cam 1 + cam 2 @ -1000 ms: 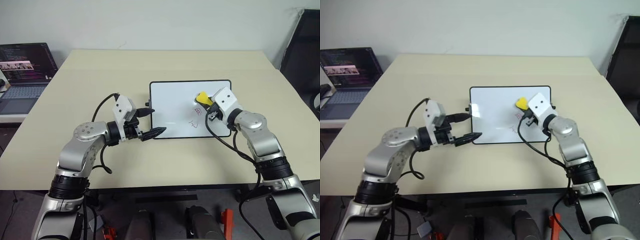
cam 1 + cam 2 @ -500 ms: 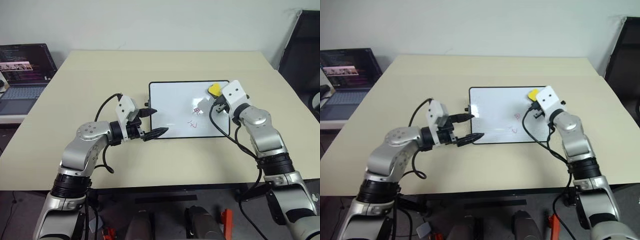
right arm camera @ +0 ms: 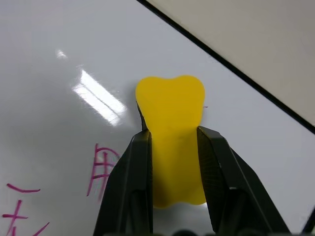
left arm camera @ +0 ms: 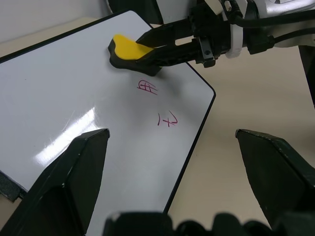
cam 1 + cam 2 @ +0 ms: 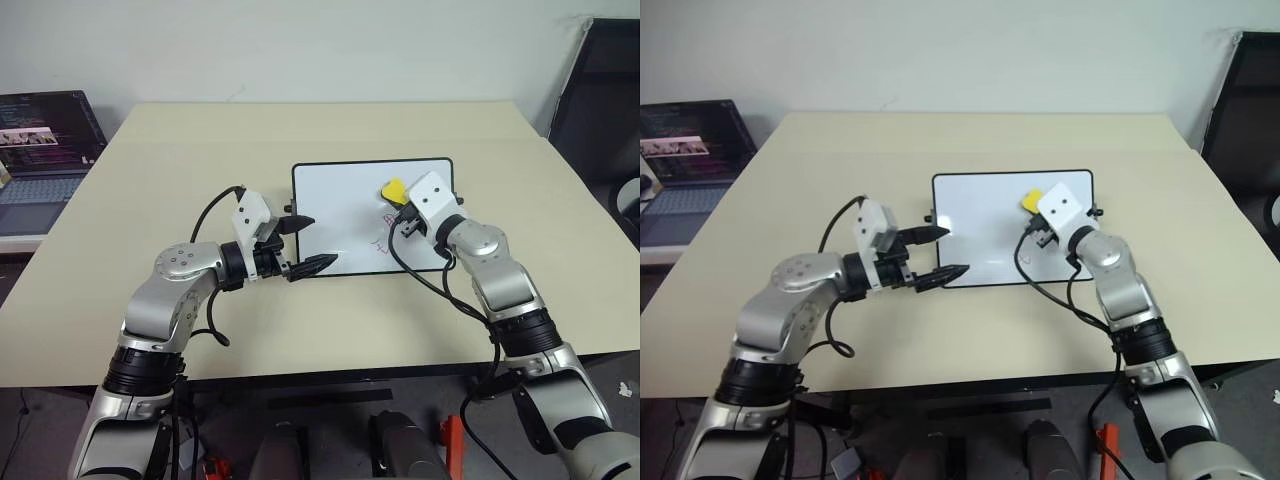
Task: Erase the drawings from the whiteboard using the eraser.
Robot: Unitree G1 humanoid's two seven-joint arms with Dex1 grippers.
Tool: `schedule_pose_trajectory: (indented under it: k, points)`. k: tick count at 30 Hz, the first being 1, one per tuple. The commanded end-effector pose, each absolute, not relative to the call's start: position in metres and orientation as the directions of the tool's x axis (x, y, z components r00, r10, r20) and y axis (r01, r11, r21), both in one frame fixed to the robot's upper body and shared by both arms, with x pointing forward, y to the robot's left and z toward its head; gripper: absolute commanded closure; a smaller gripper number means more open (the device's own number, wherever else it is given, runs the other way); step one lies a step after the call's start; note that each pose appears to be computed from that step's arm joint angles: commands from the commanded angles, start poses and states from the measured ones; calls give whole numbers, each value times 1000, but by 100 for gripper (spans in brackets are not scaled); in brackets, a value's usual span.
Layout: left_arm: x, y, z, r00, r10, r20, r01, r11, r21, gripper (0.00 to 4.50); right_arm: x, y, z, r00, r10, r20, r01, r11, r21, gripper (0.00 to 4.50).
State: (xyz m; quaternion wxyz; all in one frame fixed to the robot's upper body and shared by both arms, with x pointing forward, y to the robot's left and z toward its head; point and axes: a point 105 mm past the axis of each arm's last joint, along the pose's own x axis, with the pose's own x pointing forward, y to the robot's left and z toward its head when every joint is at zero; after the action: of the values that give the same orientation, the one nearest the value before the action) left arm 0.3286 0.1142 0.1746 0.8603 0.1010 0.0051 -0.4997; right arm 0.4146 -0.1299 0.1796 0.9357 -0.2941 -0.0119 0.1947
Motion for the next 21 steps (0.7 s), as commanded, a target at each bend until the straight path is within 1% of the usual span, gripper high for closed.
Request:
schedule_pose_trajectory:
  k: [1, 2, 4, 6, 9, 12, 14, 16, 21]
  points:
    - [327, 114, 188, 495, -865, -79, 856, 470, 214, 0, 416, -163, 189, 943, 317, -98, -320, 792, -519, 354]
    - [327, 114, 190, 494, -866, -76, 856, 469, 216, 0, 412, -164, 194, 937, 337, -94, -337, 799, -497, 354]
    - [328, 115, 194, 493, -867, -68, 854, 468, 225, 0, 398, -159, 212, 895, 440, -72, -425, 792, -438, 354]
    - [328, 116, 196, 491, -868, -69, 854, 464, 233, 0, 382, -157, 230, 849, 526, -49, -494, 758, -427, 354]
    - [328, 120, 195, 487, -870, -83, 857, 456, 241, 0, 361, -162, 246, 805, 589, -66, -552, 705, -445, 354]
    - [328, 125, 194, 492, -866, -91, 854, 459, 243, 0, 349, -172, 266, 792, 608, -58, -562, 689, -458, 354]
    - [330, 129, 195, 507, -857, -91, 844, 472, 255, 0, 346, -182, 283, 795, 606, -24, -547, 699, -461, 354]
    - [331, 130, 196, 510, -856, -88, 841, 475, 261, 0, 344, -191, 292, 798, 603, -8, -539, 707, -457, 354]
    - [329, 130, 202, 503, -860, -85, 841, 464, 279, 0, 340, -213, 273, 810, 575, -118, -550, 675, -491, 354]
